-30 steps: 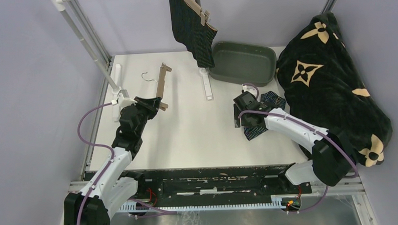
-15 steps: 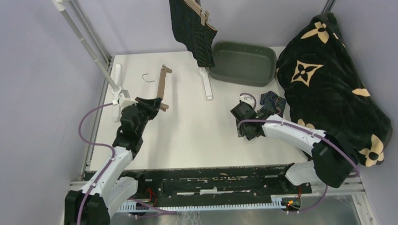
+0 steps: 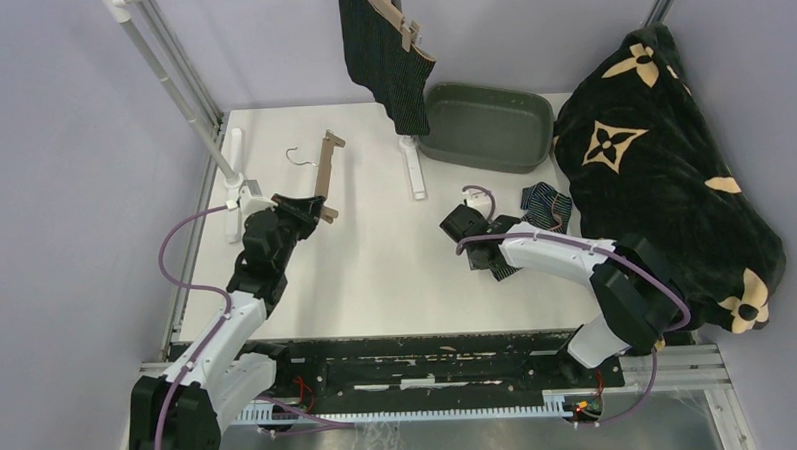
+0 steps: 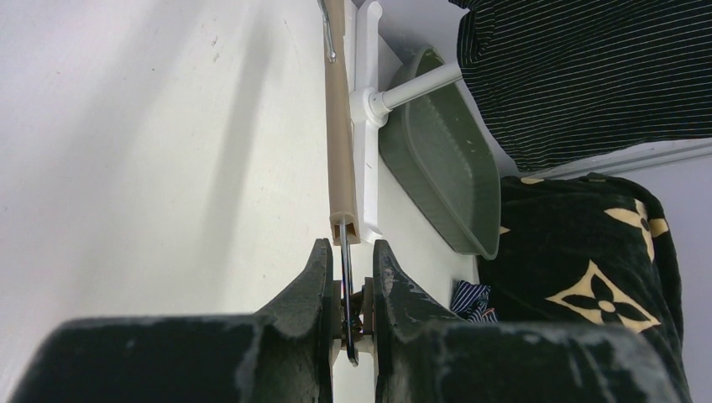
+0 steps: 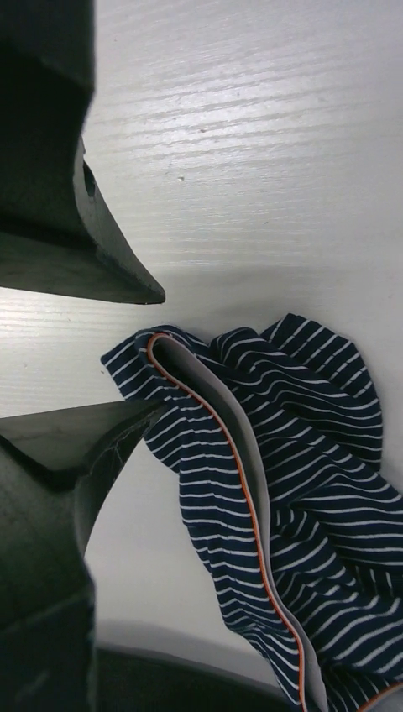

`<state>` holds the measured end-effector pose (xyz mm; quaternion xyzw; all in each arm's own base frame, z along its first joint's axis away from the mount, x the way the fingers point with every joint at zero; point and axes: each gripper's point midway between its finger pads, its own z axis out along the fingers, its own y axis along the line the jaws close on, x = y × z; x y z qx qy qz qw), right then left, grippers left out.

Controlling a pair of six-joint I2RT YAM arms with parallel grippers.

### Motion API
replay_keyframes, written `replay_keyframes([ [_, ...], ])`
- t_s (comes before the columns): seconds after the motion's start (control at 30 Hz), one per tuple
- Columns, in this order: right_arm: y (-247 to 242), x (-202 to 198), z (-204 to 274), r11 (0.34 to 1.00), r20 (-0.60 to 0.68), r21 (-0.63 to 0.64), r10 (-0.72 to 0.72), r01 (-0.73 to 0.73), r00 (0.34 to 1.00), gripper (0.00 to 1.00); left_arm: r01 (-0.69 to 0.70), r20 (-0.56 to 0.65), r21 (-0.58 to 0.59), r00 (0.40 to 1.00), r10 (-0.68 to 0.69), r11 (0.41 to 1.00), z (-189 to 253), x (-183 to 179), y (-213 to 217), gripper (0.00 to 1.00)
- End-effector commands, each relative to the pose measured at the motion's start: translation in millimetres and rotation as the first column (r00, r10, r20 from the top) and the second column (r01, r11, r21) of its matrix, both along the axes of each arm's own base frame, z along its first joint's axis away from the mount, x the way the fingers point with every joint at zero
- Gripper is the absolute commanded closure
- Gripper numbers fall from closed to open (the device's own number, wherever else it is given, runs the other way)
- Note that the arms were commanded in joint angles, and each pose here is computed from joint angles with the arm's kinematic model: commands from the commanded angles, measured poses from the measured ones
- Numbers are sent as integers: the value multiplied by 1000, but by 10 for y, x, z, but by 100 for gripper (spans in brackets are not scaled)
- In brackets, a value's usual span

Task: Clip the underwear to the hanger
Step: Clamp the underwear onto the hanger.

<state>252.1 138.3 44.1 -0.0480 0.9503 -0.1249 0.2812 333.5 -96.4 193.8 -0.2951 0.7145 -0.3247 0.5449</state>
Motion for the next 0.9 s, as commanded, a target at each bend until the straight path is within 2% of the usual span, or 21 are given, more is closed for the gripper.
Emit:
replay_keyframes([
  [0.0, 57, 198, 184, 999, 97, -28, -30, 33, 995, 48, 6, 84, -40, 996, -3, 999, 224, 62, -33, 97],
  [0.53, 27, 224, 300, 991, 143, -124, -31, 49, 989, 95, 5, 83, -40, 997, -2, 999, 216, 72, -34, 97],
  [0.87, 466, 535, 730, 996, 199, -77, 59, -44, 978, 99, 5, 83, -40, 997, -1, 999, 216, 72, -33, 97],
])
